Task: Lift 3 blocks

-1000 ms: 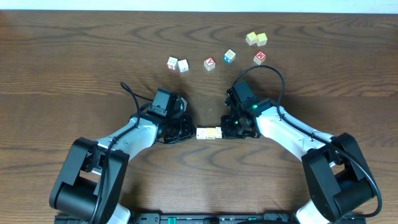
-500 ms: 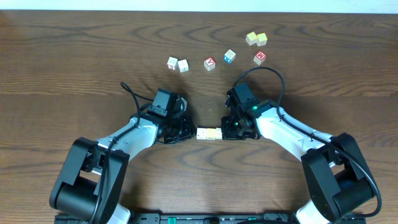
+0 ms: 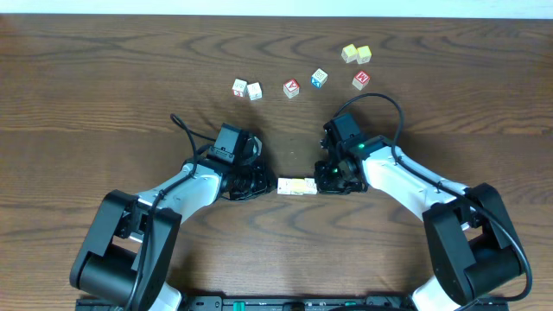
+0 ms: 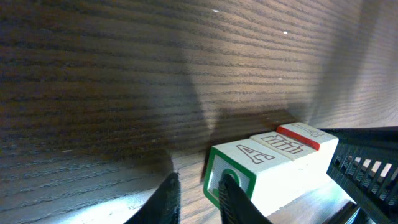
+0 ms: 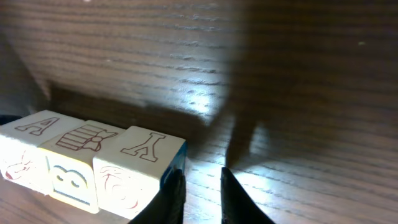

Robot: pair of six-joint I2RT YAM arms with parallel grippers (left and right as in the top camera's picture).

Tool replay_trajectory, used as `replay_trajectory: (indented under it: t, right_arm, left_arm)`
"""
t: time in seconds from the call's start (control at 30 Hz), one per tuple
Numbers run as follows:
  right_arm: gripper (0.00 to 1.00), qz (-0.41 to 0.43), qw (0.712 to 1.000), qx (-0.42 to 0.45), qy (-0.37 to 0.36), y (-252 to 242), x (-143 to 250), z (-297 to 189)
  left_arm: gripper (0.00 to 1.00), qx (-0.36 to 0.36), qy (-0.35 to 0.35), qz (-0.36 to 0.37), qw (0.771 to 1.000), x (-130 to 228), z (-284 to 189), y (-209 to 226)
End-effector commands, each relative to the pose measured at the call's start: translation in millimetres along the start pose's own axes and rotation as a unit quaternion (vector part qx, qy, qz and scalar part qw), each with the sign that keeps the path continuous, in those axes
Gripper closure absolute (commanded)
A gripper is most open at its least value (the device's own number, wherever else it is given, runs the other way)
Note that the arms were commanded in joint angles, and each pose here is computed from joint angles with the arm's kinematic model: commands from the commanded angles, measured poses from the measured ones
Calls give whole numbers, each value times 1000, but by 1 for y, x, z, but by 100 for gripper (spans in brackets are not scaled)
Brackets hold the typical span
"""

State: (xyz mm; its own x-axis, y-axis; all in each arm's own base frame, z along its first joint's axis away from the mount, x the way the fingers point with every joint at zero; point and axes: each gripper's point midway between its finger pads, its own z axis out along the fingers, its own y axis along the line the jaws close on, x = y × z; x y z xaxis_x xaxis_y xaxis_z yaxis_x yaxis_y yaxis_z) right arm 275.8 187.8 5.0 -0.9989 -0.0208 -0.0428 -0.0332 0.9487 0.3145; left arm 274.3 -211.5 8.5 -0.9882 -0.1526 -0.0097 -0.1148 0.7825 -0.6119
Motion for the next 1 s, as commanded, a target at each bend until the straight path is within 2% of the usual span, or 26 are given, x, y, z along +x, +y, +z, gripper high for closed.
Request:
replay_trajectory:
  t: [0.0, 0.1, 0.33, 0.77, 0.97]
  right_arm:
    - [78, -25, 997, -68, 22, 27, 7, -3]
    - [75, -25, 997, -66, 20, 25, 6, -4]
    - [73, -23, 998, -51, 15, 18, 3, -4]
    - [70, -28, 999, -27, 14, 8, 3, -4]
    - [67, -28, 999, -13, 12, 3, 3, -3]
  left_arm:
    - [74, 42, 20, 23, 999, 3, 2, -27]
    - [71, 35, 17, 22, 999, 2, 2, -24]
    - [70, 30, 18, 22, 999, 3, 2, -22]
    - [70, -44, -3, 14, 999, 0, 2, 6]
    - [70, -51, -3, 20, 998, 0, 2, 9]
